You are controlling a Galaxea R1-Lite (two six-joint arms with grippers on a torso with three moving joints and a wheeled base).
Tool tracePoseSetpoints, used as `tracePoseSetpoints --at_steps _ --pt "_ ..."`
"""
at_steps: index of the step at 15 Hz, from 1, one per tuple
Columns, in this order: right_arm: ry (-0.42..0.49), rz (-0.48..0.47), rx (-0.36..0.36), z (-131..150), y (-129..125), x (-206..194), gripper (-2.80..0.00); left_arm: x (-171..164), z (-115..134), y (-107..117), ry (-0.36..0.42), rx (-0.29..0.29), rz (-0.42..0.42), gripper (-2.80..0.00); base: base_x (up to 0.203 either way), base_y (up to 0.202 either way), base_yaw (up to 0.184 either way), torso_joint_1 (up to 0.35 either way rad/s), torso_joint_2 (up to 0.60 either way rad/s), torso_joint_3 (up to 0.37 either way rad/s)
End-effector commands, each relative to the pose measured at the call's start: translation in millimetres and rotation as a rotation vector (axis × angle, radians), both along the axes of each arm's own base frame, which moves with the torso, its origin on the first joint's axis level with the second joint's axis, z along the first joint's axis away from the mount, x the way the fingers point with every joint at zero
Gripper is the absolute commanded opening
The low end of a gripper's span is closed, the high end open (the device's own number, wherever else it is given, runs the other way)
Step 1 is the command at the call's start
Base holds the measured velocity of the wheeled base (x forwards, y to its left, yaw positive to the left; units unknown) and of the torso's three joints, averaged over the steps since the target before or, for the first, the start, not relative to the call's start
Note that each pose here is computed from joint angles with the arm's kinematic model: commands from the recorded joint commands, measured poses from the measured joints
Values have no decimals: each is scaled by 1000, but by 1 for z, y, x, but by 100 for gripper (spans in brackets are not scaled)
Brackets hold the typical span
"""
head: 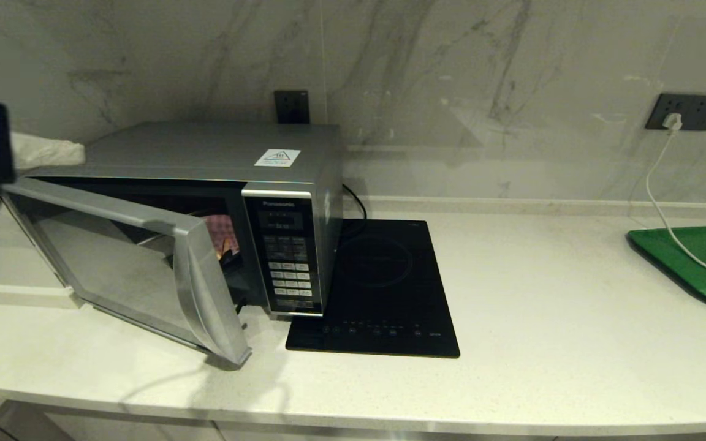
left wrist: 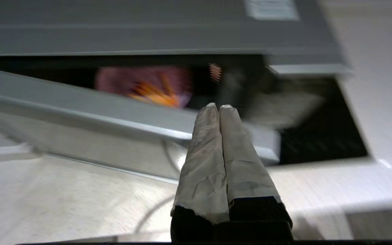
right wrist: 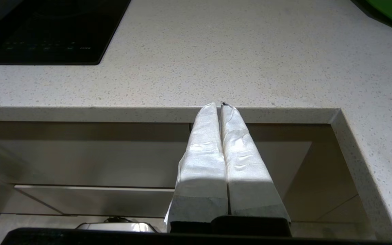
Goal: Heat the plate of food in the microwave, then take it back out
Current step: Open the microwave oven
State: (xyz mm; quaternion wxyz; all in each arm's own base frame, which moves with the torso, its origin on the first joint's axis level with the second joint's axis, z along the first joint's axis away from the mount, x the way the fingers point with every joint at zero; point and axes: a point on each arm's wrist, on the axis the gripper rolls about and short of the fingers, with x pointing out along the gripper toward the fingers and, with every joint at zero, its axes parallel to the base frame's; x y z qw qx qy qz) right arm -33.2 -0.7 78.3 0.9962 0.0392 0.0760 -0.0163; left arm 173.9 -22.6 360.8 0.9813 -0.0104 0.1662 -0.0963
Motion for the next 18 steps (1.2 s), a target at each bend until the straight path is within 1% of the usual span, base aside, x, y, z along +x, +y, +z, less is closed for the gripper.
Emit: tracePoseSetpoints --at_steps 1,4,8,11,13,16,18 --pt "2 2 0 0 0 0 -280 56 -19 -26 19 77 190 -280 0 0 0 0 0 0" --pt "2 2 0 0 0 0 -280 82 -31 -34 54 95 211 -280 0 0 0 0 0 0" --pt "2 0 0 0 0 0 -280 84 -33 -45 56 96 178 -280 0 0 0 0 0 0" --pt "2 0 0 0 0 0 -280 95 -45 -49 100 99 177 -280 0 0 0 0 0 0" --pt "3 0 0 0 0 0 -280 94 -51 -54 126 86 169 -280 0 0 0 0 0 0" --pt "2 0 0 0 0 0 -280 93 -63 -55 169 96 169 -280 0 0 0 0 0 0" --pt "2 -1 0 0 0 0 -280 89 -67 -53 182 102 172 -280 0 0 0 0 0 0"
